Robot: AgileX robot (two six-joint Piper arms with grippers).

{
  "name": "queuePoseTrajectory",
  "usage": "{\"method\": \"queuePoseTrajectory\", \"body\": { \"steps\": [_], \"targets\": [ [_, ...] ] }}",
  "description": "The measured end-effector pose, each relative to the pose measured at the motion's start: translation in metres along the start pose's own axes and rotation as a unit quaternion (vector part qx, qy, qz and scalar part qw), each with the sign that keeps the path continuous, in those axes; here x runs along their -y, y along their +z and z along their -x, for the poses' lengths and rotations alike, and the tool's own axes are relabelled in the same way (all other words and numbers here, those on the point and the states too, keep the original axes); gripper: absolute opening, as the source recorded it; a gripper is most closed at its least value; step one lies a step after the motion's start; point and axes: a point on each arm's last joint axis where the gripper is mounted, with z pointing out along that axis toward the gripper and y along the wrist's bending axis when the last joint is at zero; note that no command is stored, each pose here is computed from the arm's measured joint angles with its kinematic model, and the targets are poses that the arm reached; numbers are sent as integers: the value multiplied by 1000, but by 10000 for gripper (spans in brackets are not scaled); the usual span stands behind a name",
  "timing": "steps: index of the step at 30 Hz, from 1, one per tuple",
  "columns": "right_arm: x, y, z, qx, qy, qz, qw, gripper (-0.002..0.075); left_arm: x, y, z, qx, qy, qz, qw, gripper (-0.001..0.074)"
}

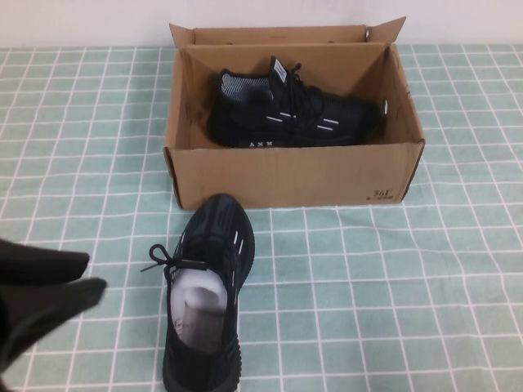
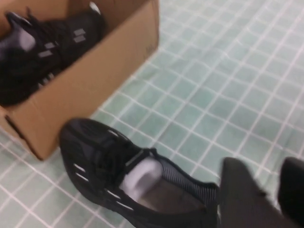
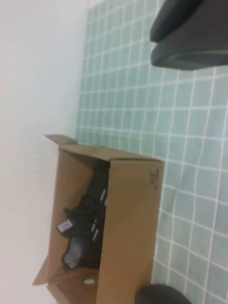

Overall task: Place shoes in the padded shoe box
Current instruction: Pick up the shoe from the table

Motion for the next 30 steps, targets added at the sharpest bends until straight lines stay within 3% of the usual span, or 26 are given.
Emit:
{"method": "queuePoseTrajectory", "body": {
  "steps": [4, 7, 16, 30],
  "targets": [
    [1, 5, -6, 0, 2, -1, 1000, -3, -10, 19, -1, -35, 4, -30, 999, 328],
    [1, 6, -8, 4, 2, -1, 1000, -3, -19, 36, -3, -65, 7, -39, 997, 393],
    [2, 9, -12, -2, -7, -7, 1000, -3, -40, 87, -11, -140, 35, -45, 989, 421],
    [7, 31, -62, -70, -3, -12, 997, -3, -56, 127, -2, -196, 102, -11, 975, 421]
  ]
}}
